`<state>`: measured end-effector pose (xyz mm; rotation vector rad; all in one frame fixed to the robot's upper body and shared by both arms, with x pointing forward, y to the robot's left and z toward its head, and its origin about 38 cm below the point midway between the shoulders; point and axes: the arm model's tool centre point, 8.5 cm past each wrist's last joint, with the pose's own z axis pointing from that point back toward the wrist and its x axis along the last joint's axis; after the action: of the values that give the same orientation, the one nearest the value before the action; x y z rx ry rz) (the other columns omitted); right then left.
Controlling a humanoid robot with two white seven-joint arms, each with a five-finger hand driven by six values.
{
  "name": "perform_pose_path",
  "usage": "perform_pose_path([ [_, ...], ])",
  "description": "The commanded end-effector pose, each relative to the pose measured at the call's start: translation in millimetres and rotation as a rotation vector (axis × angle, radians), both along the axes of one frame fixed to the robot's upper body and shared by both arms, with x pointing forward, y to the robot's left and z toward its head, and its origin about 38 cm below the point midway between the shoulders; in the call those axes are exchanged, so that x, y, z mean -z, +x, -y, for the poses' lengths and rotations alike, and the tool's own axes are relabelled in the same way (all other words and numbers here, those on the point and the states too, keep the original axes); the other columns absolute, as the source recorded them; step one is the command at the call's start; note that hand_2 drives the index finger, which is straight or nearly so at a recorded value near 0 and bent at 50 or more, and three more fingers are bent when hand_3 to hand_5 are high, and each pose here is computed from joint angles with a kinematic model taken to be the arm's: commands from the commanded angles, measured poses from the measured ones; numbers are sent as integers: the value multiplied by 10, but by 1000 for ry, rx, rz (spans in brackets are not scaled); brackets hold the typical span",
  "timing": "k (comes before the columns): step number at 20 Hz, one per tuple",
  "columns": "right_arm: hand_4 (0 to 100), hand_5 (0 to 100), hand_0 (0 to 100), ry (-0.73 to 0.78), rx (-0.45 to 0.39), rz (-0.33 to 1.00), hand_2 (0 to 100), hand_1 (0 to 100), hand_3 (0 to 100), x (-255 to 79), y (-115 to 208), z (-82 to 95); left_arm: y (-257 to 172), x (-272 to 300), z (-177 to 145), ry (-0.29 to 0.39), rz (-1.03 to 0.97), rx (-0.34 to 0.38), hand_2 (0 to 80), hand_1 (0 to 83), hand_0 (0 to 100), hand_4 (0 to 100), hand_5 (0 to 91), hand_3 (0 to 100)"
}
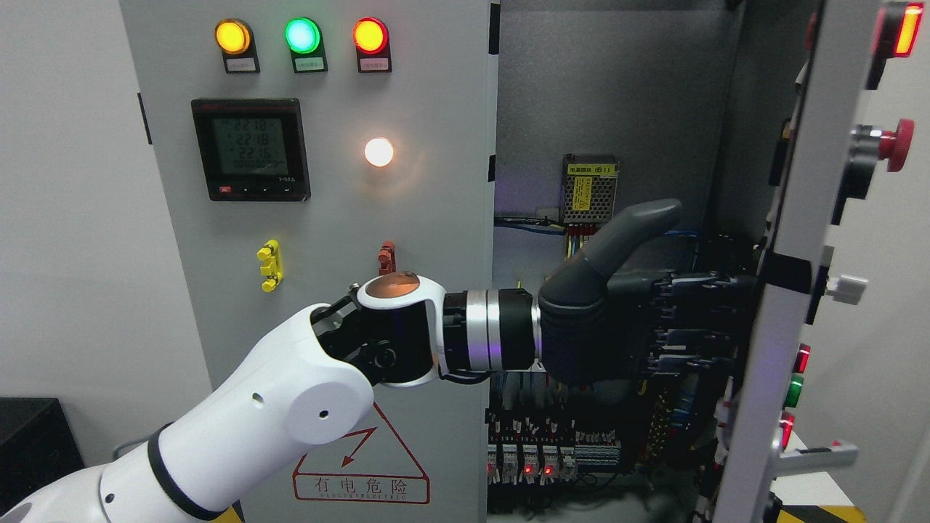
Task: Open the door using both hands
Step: 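Push the left hand into the gap and swing the button door outward, then keep pushing the button door wide open with the left forearm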
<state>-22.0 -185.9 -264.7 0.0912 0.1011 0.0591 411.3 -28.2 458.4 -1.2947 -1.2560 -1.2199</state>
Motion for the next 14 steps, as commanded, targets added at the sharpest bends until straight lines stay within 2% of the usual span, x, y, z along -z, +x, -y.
perform_pose_path([
  [1, 0, 0, 0, 1, 3, 0, 0, 0, 0, 0, 0, -1, -539, -74, 657, -16, 40, 152, 0, 0, 0, 0, 0, 0],
  [5, 0, 0, 0, 1, 3, 0, 0, 0, 0, 0, 0, -1, -704, -36, 865, 63, 99, 193, 0, 0, 0, 0, 0, 0],
  [8, 0, 0, 0, 0, 3, 0, 0, 0, 0, 0, -1, 8, -767, -104, 928, 40, 74, 218, 0, 0, 0, 0, 0, 0],
  [14, 0, 0, 0, 0, 3, 0, 0, 0, 0, 0, -1, 8, -603, 124, 1170, 81, 60, 158, 0, 0, 0, 0, 0, 0],
])
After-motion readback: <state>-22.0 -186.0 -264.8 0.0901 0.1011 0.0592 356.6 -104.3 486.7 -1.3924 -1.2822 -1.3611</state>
